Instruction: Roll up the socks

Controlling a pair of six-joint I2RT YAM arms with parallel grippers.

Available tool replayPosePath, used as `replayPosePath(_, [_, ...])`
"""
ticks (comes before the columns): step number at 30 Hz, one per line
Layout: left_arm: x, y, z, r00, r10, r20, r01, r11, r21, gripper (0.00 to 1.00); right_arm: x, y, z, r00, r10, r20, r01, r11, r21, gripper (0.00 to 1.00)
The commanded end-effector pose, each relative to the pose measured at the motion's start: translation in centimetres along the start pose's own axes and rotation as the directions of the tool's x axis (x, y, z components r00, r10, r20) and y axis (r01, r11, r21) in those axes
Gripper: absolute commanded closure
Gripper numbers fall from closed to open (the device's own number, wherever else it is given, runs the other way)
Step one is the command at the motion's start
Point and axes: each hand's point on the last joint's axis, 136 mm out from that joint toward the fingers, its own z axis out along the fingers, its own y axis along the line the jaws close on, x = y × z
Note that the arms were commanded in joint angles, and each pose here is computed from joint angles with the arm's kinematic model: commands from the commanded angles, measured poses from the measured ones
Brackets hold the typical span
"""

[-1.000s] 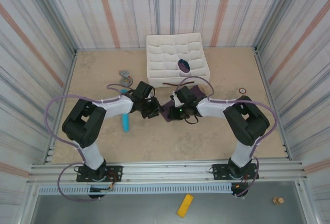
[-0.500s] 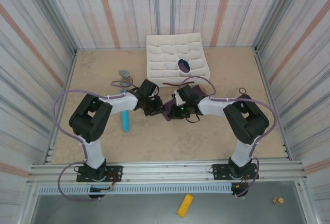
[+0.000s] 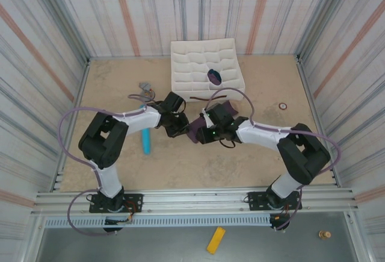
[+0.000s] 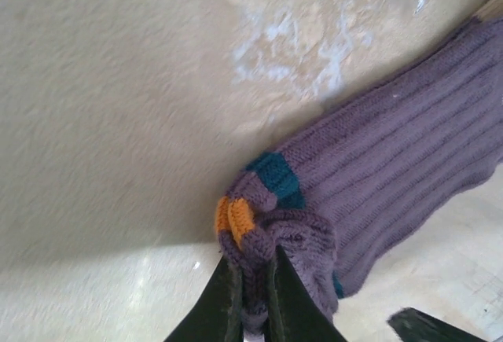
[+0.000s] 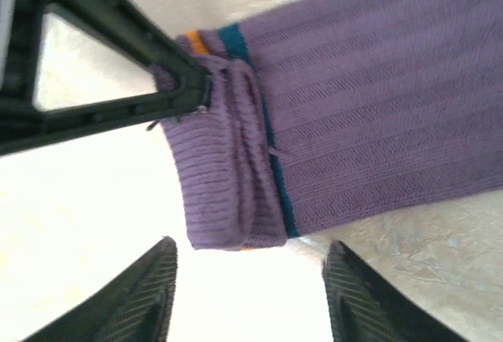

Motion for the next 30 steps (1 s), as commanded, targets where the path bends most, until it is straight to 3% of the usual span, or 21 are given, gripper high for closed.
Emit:
replayPosePath(1, [1.8, 1.3, -1.5, 0.998, -0.059, -0.026, 0.057, 0.997, -0.058, 1.0, 0.6, -0.3, -1.1, 0.982, -0.183, 0.042, 0.176, 0.975, 0.137, 0.39])
replayPosePath(10, [3.2, 1.6, -2.3, 0.993, -0.086, -0.077, 0.081, 0.994, -0.071, 1.0, 1.5, 3.7, 0.0, 0.849, -0.515, 0.117, 0.466, 0.834, 0.295, 0.38])
replayPosePath(17, [3.6, 1.8, -1.7, 0.99, -0.092, -0.108, 0.085, 0.994, -0.069, 1.0, 1.5, 4.2, 2.2, 0.792, -0.6, 0.112, 0.531, 0.768, 0.357, 0.49])
replayPosePath(24, [3.7, 2.1, -1.5, 0.988, -0.093, -0.121, 0.085, 0.994, -0.067, 1.0, 1.6, 3.3, 3.5, 0.785, -0.612, 0.094, 0.534, 0.746, 0.398, 0.62])
replayPosePath(27, [3.7, 2.4, -1.4, 0.987, -0.1, -0.128, 0.093, 0.994, -0.064, 1.0, 1.9, 3.0, 3.7, 0.789, -0.607, 0.089, 0.531, 0.748, 0.399, 0.62])
replayPosePath(30, [3.6, 2.4, -1.3, 0.983, -0.112, -0.146, 0.107, 0.993, -0.04, 1.0, 2.3, 3.0, 3.5, 0.794, -0.601, 0.097, 0.529, 0.76, 0.377, 0.56])
